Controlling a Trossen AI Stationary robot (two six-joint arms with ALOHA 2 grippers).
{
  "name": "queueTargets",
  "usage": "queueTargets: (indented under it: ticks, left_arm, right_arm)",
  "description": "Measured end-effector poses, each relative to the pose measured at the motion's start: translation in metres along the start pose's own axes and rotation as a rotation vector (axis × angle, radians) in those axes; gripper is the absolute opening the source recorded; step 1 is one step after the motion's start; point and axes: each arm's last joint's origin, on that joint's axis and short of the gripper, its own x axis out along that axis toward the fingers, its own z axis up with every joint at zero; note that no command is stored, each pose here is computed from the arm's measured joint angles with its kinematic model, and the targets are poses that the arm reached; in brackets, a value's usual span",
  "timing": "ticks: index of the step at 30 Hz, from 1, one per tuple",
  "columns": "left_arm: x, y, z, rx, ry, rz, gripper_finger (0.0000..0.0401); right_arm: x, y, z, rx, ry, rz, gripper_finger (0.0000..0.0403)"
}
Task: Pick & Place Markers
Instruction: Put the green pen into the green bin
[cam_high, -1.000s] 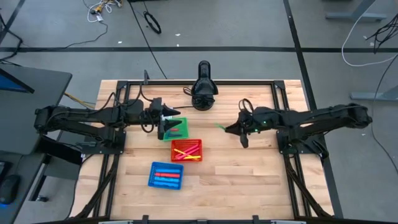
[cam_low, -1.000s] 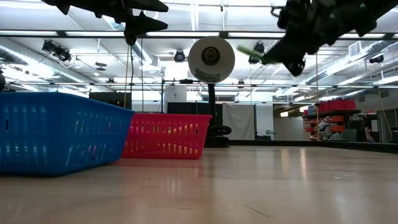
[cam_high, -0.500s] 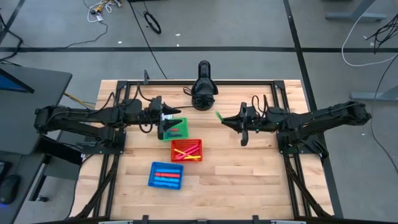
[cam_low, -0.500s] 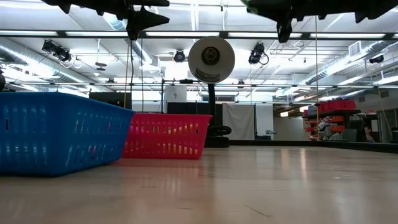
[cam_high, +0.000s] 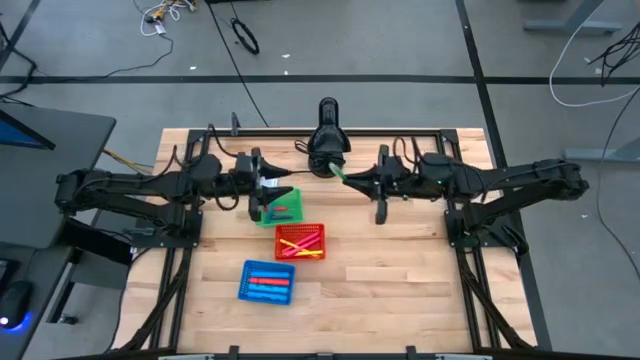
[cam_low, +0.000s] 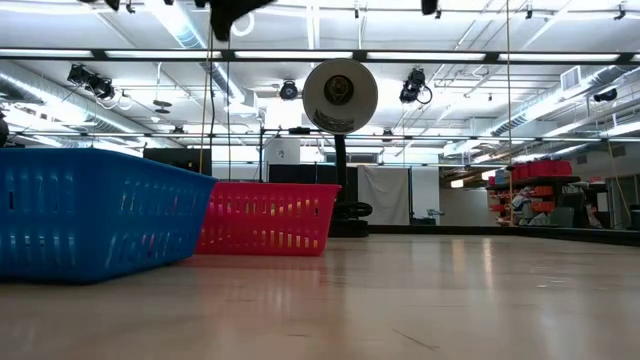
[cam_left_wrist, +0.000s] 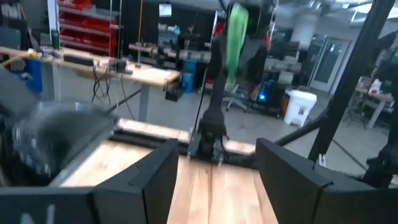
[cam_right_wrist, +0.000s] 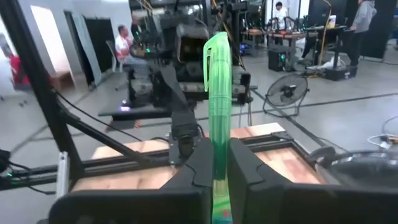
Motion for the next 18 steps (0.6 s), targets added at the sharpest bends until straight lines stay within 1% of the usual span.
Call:
queueTargets:
  ticks: [2,4,6,9,12,15,18]
  left_arm:
    - [0.001,-0.003,0.014,0.0,-0.027,-0.005,0.0223]
    - [0.002,-0.005,0.027,0.024,-0.035,0.001,0.0223]
    - [0.005,-0.007,0.039,0.048,-0.02,0.009,0.0223]
    - [0.01,-0.011,0.061,0.05,-0.006,0.018,0.0223]
    - [0.017,-0.014,0.077,0.052,0.016,0.02,0.0223]
    - [0.028,-0.018,0.091,0.051,0.012,-0.012,0.0223]
    - [0.038,-0.022,0.103,0.07,-0.011,-0.049,0.0223]
  right_arm:
    - [0.009,0.002,0.008,-0.023,0.015,-0.002,0.0011]
    - [0.018,0.004,0.016,-0.044,0.011,0.0,0.0011]
    - [0.026,0.006,0.024,-0.055,-0.004,0.001,0.0011]
    - [0.04,0.008,0.035,-0.057,-0.019,0.0,0.0011]
    - [0.053,0.01,0.047,-0.067,-0.035,0.0,0.0011]
    - [0.066,0.013,0.055,-0.126,-0.036,0.002,0.0011]
    - [0.074,0.014,0.058,-0.135,-0.025,0.005,0.0011]
